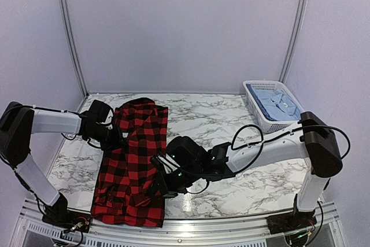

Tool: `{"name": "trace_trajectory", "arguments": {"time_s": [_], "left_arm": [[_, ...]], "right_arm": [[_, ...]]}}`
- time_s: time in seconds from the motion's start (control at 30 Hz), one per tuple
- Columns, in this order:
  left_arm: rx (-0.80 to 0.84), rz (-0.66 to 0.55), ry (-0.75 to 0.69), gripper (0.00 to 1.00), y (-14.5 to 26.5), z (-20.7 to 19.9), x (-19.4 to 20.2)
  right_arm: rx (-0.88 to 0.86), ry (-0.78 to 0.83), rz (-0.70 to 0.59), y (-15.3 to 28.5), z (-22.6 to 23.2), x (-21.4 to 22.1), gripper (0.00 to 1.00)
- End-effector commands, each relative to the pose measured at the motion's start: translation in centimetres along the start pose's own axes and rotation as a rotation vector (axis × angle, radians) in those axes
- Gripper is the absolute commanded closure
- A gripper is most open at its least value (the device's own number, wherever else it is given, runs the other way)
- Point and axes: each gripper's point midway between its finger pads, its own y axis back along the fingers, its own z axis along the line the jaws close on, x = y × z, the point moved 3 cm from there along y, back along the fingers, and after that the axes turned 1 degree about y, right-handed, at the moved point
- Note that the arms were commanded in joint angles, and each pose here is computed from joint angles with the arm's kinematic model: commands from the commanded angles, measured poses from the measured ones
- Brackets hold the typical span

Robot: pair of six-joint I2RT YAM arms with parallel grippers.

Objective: Fold and stack the long sleeve shirts
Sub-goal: Smooth out the rectangle-folded shirt at the center of the board.

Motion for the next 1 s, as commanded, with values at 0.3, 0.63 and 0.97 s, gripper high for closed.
{"name": "trace_trajectory", "arguments": {"time_s": [0.3, 0.63, 0.97], "left_arm": [[0.005, -0.041, -0.019, 0.72, 2.3, -0.1, 0.3], [-0.029, -0.054, -0.006, 0.72, 2.4, 1.0, 0.9], [0.013, -0.059, -0.067, 0.73, 2.5, -1.3, 1.0]], "right_arm": [[0.002, -0.007, -0.004, 0.5, 0.6, 0.8, 1.00], [0.021, 0.002, 0.016, 1.1, 0.0, 1.8, 1.00], [0.042, 0.033, 0.024, 0.6, -0.6, 1.8, 0.86]]}}
